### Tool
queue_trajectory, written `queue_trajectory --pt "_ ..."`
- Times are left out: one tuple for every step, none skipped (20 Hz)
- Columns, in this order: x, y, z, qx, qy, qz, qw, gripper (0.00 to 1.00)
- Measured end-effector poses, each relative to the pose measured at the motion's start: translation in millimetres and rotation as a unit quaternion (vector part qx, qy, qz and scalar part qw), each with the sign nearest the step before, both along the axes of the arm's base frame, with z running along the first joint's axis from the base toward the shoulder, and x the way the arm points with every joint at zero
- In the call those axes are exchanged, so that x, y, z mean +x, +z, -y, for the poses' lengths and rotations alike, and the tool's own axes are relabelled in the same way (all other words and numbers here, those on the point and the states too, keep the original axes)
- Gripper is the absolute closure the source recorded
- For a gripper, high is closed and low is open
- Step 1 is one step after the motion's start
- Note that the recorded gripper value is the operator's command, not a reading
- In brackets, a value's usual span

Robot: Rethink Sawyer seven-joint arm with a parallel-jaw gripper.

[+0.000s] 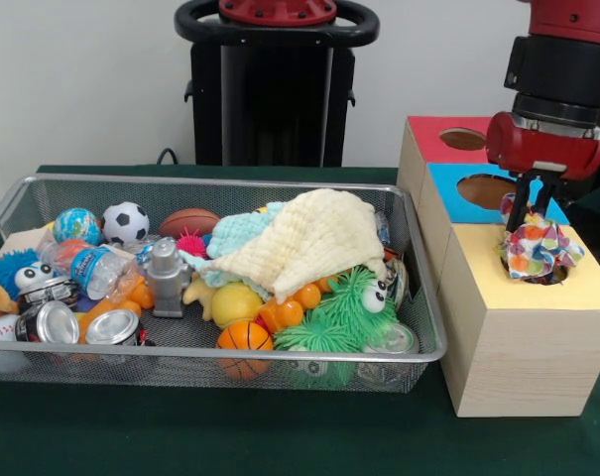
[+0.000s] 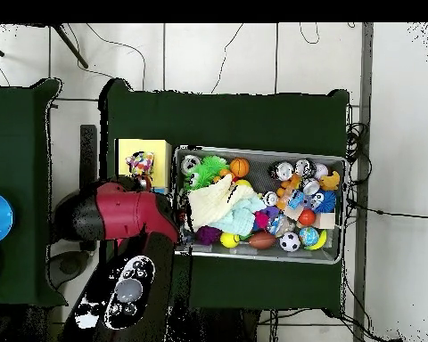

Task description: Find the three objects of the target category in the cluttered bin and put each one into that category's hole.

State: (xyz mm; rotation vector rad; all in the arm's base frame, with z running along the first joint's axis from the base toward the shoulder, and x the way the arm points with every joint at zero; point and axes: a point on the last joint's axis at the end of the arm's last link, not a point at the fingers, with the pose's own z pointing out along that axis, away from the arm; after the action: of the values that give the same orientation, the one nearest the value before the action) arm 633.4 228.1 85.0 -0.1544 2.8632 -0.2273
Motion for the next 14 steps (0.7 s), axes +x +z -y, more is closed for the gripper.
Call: queue_trajectory --pt "-0.1 -0.2 -0.1 0.000 0.000 0.000 1.0000 1.00" --pt "-0.2 -0.3 -0.2 -0.001 0.001 0.001 1.0000 1.00" --pt "-0.1 -0.5 -0.4 -0.002 0.002 0.003 1.0000 1.00" --pt "-0.1 -0.6 -0.7 -0.002 0.002 0.004 1.0000 1.00" --pt "0.1 -0.9 -0.7 -0.002 0.003 0.006 1.0000 1.00" --pt "0.5 -1.3 -0.7 -0.003 0.004 0.009 0.9999 1.00" --pt "0.7 -1.5 -0.8 -0.004 0.004 0.010 0.9999 1.00" --pt "1.5 -2.1 -1.0 -0.005 0.006 0.016 0.9998 1.00" --pt "1.8 -2.5 -1.1 -0.005 0.006 0.019 0.9998 1.00" --pt "2.3 -3.3 -1.5 -0.006 0.008 0.023 0.9997 1.00" --pt "2.8 -4.1 -1.8 -0.006 0.009 0.027 0.9996 1.00" --pt "3.4 -6.4 -2.4 -0.008 0.012 0.034 0.9993 1.00" --pt "3.6 -7.4 -2.6 -0.008 0.013 0.036 0.9992 1.00" --pt "3.6 -8.6 -3.1 -0.009 0.014 0.039 0.9991 1.00"
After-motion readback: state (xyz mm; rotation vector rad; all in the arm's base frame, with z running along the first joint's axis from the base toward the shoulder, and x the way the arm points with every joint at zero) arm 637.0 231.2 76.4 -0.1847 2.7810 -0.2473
